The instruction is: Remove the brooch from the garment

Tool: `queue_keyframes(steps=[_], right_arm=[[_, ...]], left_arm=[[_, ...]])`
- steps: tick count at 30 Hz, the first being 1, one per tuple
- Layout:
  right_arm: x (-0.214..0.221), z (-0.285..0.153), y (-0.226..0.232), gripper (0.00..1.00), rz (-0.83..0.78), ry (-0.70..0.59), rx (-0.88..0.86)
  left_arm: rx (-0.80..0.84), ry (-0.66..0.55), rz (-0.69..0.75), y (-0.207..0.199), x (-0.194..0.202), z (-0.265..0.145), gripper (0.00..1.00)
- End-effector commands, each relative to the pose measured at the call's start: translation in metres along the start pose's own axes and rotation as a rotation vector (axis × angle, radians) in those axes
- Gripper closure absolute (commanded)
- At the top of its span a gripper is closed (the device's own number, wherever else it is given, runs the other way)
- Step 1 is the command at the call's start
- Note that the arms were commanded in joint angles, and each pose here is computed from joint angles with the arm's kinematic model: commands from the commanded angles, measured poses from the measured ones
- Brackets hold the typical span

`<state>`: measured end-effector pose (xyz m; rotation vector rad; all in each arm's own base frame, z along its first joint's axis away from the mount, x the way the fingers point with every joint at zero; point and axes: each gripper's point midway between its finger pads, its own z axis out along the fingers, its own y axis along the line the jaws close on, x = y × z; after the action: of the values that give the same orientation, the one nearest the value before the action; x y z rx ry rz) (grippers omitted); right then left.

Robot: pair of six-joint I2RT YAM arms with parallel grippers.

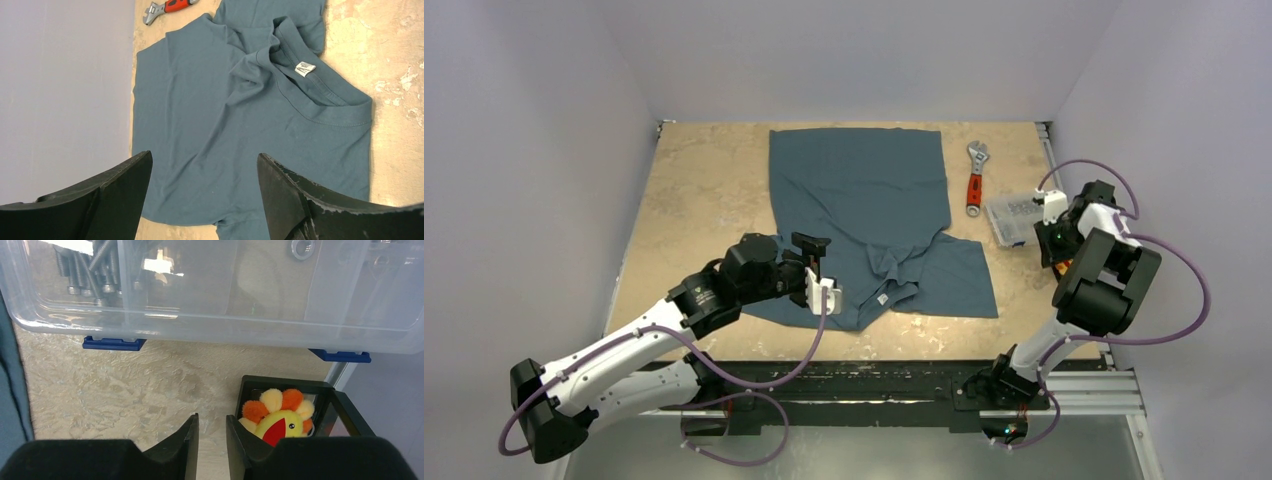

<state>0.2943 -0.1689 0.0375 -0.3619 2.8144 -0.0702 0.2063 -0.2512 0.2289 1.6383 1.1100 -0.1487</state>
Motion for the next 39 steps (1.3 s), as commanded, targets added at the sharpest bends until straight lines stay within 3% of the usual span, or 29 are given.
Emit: queue_keyframes(steps=[1, 7, 10, 13, 19, 24, 28, 33, 39], right_arm=[[-0.016, -0.020, -0.005, 0.68, -0.023, -0.050, 0.018], [-0.035, -0.042, 0.020, 0.57, -0.042, -0.128, -0.063], [-0.054, -0.059, 0.038, 0.39, -0.057, -0.200, -0.106], [-0.078, -0.075, 0.057, 0.28, -0.089, -0.268, -0.131], [-0.136, -0.113, 0.096, 0.11, -0.134, -0.418, -0.212], [-0.173, -0.132, 0.136, 0.06, -0.203, -0.473, -0.287], [-0.166, -0.115, 0.166, 0.07, -0.276, -0.399, -0.329], [-0.129, -0.079, 0.183, 0.07, -0.340, -0.286, -0.300], [-0.092, -0.048, 0.202, 0.08, -0.391, -0.181, -0.312]], left_arm=[[-0.055, -0.022, -0.031, 0.020, -0.012, -0.008, 0.23], [-0.048, 0.022, -0.150, 0.023, -0.002, -0.015, 0.20], [-0.048, 0.057, -0.247, 0.029, 0.008, -0.018, 0.14], [-0.071, 0.105, -0.367, 0.041, 0.019, -0.024, 0.08], [-0.078, 0.321, -0.637, 0.061, 0.059, -0.041, 0.01], [-0.041, 0.351, -0.904, 0.072, 0.082, -0.056, 0.00], [-0.003, 0.514, -1.022, 0.050, 0.124, -0.059, 0.00], [-0.113, 0.812, -0.911, 0.026, 0.206, -0.065, 0.00], [-0.228, 1.078, -0.617, 0.032, 0.272, -0.062, 0.00]])
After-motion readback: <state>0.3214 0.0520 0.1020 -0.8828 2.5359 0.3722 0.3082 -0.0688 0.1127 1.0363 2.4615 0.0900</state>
